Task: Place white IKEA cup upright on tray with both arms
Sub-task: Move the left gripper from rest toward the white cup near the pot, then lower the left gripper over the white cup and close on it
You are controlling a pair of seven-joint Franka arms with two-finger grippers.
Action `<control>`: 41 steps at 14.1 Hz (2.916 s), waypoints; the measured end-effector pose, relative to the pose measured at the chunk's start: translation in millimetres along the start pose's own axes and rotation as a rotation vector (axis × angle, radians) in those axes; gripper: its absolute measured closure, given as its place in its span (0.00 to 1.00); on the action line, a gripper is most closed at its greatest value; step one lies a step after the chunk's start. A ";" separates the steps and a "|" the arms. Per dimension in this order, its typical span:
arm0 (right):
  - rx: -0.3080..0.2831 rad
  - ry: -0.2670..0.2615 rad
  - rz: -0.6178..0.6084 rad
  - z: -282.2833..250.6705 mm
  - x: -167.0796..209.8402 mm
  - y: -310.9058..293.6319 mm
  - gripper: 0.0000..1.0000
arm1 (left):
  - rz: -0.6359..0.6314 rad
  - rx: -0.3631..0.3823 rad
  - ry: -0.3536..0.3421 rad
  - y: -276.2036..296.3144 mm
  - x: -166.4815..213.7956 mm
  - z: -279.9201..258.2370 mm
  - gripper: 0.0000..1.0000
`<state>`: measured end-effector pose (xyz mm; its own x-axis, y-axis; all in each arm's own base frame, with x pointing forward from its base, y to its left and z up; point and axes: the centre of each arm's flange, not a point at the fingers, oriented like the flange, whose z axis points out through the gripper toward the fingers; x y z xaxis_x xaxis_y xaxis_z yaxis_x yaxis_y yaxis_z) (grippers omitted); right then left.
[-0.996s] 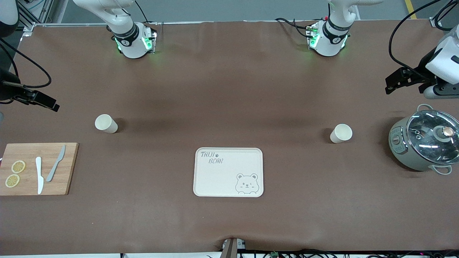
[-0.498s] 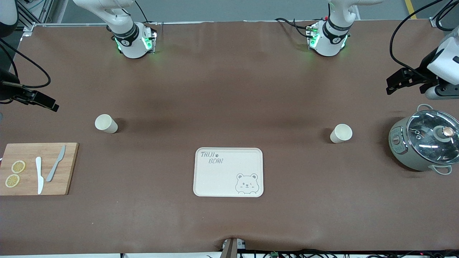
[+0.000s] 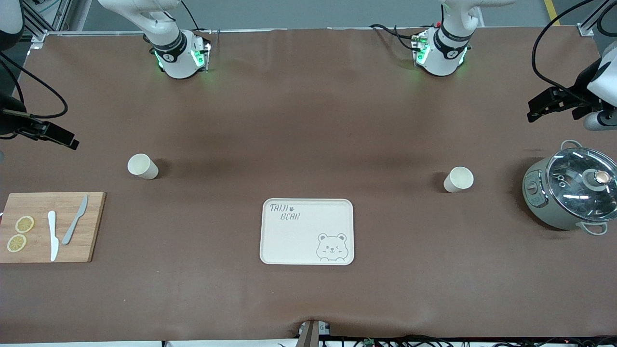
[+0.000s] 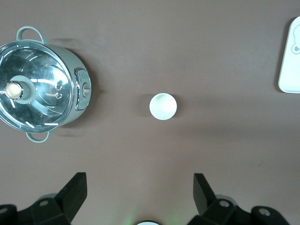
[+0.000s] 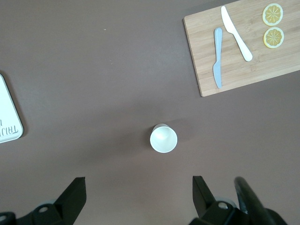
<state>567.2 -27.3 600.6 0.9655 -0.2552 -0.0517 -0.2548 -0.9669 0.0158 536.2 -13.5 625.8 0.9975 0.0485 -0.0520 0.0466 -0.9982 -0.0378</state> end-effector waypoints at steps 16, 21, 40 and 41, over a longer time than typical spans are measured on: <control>0.000 -0.001 0.006 0.5 0.7 3.3 0.00 | -0.037 -0.011 0.019 -19.8 35.6 240.2 0.00; 0.000 -0.001 0.006 0.5 0.7 3.3 0.00 | -0.002 -0.020 0.020 1.0 32.1 308.7 0.03; -0.002 0.001 0.014 4.4 7.7 6.5 0.00 | 0.025 -0.033 0.000 17.0 28.3 384.4 0.96; -0.007 -0.009 0.014 11.0 11.6 5.9 0.00 | 0.039 -0.037 0.012 25.7 31.6 379.3 0.96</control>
<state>576.3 -36.0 589.2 0.9612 -0.2692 -0.0599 -0.2682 -0.9631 0.0235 548.5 -24.3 244.7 0.9991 0.0089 -0.0411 0.0090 -1.0000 0.0014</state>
